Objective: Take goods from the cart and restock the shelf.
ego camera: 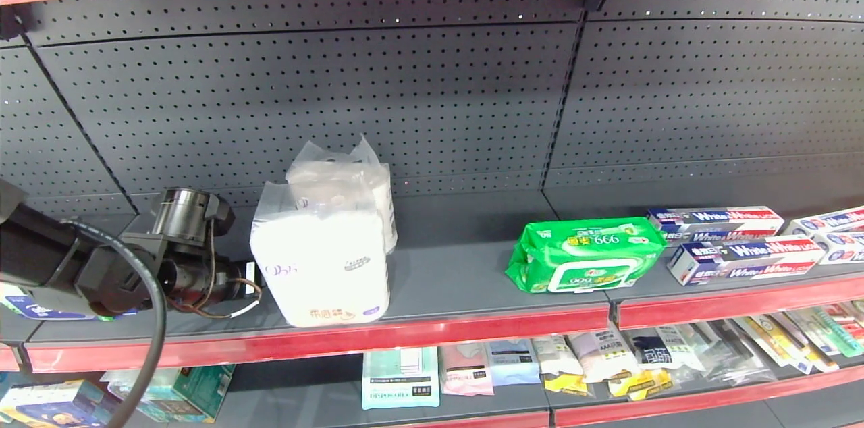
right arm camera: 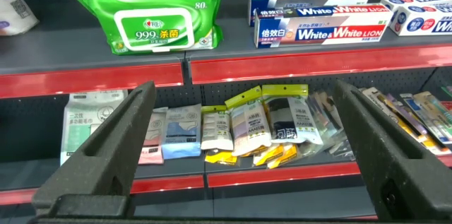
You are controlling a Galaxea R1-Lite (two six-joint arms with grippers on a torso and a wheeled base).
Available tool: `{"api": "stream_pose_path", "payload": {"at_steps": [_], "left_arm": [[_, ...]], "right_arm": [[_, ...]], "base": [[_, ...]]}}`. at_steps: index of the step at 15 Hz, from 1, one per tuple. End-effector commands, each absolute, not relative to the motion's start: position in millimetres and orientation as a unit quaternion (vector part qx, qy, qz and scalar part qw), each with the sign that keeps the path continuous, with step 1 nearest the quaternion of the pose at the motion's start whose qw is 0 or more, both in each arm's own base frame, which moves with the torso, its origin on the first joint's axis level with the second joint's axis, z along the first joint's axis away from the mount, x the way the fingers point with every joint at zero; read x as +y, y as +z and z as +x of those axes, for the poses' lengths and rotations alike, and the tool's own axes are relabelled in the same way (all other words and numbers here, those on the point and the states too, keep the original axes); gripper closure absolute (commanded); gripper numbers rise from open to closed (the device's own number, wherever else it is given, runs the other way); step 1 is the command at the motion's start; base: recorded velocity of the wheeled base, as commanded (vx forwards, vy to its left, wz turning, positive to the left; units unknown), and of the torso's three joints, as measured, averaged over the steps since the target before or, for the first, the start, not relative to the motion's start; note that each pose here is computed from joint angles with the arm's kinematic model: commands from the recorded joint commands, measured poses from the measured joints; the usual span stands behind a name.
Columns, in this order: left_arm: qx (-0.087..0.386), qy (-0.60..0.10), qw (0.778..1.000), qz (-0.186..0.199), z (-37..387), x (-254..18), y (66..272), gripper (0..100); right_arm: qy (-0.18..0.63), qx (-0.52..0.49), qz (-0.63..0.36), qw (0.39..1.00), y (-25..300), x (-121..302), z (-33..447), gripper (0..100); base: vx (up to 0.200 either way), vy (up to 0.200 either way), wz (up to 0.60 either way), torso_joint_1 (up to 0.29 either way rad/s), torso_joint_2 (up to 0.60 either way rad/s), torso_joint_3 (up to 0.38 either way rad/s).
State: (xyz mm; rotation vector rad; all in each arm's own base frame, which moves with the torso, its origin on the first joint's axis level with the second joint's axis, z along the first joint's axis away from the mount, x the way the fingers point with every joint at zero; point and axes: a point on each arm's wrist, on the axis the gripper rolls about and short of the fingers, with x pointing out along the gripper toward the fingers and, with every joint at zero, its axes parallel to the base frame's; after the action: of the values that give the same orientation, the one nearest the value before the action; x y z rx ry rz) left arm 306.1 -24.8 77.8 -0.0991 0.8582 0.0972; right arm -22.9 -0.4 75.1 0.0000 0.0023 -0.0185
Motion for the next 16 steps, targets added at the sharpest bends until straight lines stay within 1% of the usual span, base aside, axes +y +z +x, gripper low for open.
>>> {"api": "stream_pose_path", "payload": {"at_steps": [1,8,11,12,14,16], "left_arm": [[0.414,0.047,0.908,-0.046,305,-26,79,0],[0.413,0.054,0.908,-0.044,303,-25,80,0],[0.396,0.072,0.914,-0.039,299,-10,92,0],[0.389,0.077,0.917,-0.033,295,-3,97,0],[0.381,0.082,0.921,-0.008,283,11,106,0],[0.358,0.079,0.930,-0.001,269,16,122,0]], "right_arm": [[-0.009,0.002,0.000,1.000,75,0,-23,0],[-0.009,0.002,0.000,1.000,75,0,-23,0],[-0.009,0.002,0.000,1.000,75,0,-23,0],[-0.009,0.002,0.000,1.000,75,0,-23,0],[-0.008,0.002,0.000,1.000,75,0,-23,0],[-0.009,0.002,0.000,1.000,75,0,-23,0]], "base": [[0.000,0.000,0.00,0.000,0.00,0.000],[0.000,0.000,0.00,0.000,0.00,0.000],[0.000,0.000,0.00,0.000,0.00,0.000],[0.000,0.000,0.00,0.000,0.00,0.000],[0.000,0.000,0.00,0.000,0.00,0.000],[0.000,0.000,0.00,0.000,0.00,0.000]]}}
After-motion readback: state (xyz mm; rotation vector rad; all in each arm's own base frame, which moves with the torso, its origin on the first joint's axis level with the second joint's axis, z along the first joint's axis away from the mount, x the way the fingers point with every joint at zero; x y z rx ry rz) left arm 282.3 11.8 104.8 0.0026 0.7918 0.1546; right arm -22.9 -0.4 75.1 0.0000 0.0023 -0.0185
